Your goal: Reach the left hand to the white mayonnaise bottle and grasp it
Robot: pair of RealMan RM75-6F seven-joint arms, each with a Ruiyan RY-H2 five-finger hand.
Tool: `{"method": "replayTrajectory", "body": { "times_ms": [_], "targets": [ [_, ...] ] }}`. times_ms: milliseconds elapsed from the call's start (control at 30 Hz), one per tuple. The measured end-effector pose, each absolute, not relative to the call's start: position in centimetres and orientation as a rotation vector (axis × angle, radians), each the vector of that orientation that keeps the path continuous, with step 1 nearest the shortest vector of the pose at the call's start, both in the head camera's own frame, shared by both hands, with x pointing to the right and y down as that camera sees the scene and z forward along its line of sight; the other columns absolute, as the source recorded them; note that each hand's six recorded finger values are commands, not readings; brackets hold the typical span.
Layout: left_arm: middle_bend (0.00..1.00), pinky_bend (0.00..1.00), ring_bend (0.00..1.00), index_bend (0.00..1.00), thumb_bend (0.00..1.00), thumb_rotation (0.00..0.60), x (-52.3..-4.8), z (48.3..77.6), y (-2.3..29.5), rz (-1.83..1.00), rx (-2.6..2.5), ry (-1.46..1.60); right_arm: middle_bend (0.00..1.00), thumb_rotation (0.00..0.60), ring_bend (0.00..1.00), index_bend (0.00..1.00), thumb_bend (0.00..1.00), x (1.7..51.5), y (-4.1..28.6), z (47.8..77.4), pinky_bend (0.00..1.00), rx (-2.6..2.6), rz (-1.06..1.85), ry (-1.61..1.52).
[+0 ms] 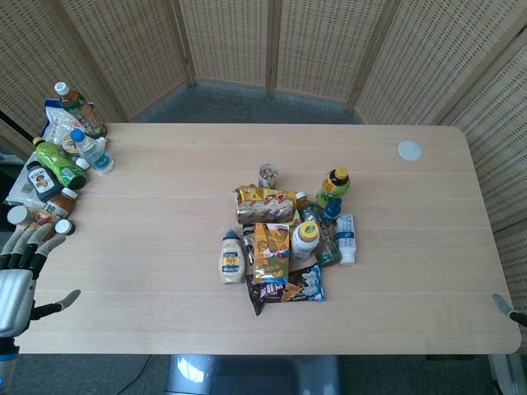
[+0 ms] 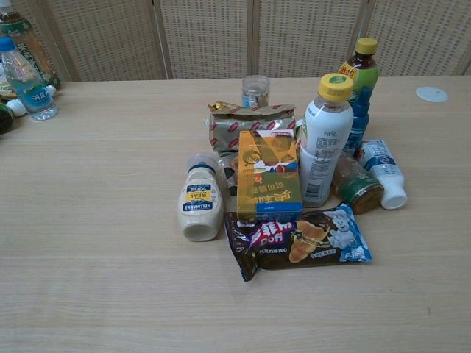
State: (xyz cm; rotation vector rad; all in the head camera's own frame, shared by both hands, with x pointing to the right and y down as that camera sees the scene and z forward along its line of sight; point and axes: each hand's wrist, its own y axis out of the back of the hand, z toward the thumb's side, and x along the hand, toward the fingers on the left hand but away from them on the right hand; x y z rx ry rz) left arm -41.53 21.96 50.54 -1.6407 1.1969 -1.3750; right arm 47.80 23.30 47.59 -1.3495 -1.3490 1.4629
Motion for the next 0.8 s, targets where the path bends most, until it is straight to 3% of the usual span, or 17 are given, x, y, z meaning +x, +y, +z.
{"method": "replayTrajectory", "body": {
  "times_ms": [400, 800],
  "targets": [
    [0.0, 0.0, 0.0, 0.19, 0.0, 0.6, -41.5, 53.3, 22.5, -1.4, -1.698, 1.032, 0.0, 0.6, 0.0, 0.0, 0.0, 47.6, 23.3, 47.2, 0.0, -1.37, 1.443, -1.359],
    [0.0, 0.0, 0.0, 0.22, 0.0, 0.6, -37.1, 59.0, 18.7, -1.17, -1.754, 0.362, 0.0, 0.6, 0.0, 0.0, 0.0, 47.4, 23.3, 46.7, 0.0, -1.375, 1.424, -1.374]
  ]
}}
